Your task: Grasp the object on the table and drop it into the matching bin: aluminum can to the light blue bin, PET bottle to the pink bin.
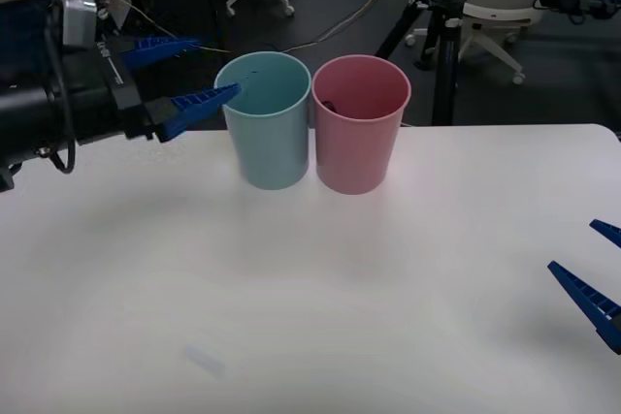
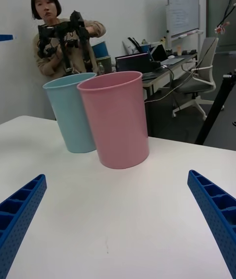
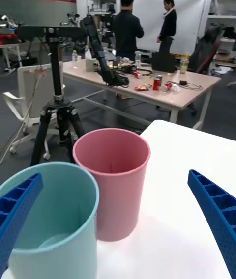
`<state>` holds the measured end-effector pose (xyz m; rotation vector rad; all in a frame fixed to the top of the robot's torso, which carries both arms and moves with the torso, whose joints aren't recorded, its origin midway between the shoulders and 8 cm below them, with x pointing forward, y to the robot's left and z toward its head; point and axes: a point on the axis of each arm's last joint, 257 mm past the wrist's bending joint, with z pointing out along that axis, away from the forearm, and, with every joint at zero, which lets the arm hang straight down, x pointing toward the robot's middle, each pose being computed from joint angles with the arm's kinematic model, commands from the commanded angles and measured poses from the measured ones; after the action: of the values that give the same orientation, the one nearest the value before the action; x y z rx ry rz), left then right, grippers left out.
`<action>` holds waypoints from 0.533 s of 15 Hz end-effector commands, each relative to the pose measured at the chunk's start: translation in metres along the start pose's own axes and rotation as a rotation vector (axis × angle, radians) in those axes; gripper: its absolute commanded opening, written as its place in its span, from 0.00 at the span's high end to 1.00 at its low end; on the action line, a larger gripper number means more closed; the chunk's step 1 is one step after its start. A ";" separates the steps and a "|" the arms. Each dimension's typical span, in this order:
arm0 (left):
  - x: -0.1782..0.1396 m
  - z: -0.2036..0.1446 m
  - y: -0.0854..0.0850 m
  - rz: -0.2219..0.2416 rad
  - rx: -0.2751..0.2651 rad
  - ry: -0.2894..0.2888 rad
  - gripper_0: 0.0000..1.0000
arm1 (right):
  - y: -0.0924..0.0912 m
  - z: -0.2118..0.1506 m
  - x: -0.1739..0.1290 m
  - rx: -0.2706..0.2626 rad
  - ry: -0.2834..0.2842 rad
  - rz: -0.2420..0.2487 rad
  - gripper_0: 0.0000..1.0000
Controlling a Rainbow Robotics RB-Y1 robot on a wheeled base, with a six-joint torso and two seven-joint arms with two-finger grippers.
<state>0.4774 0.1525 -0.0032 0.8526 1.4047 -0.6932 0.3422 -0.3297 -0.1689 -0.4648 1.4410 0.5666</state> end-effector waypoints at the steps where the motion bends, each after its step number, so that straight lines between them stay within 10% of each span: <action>1: 0.012 -0.027 -0.006 -0.003 -0.040 0.008 0.00 | 0.000 0.000 0.000 0.000 0.000 0.000 0.00; 8: 0.059 -0.089 -0.011 -0.045 -0.210 -0.002 0.00 | 0.000 0.000 0.000 0.000 0.000 0.000 0.00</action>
<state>0.4275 0.2201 -0.0550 0.6723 1.4630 -0.5773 0.3423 -0.3297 -0.1689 -0.4649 1.4410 0.5666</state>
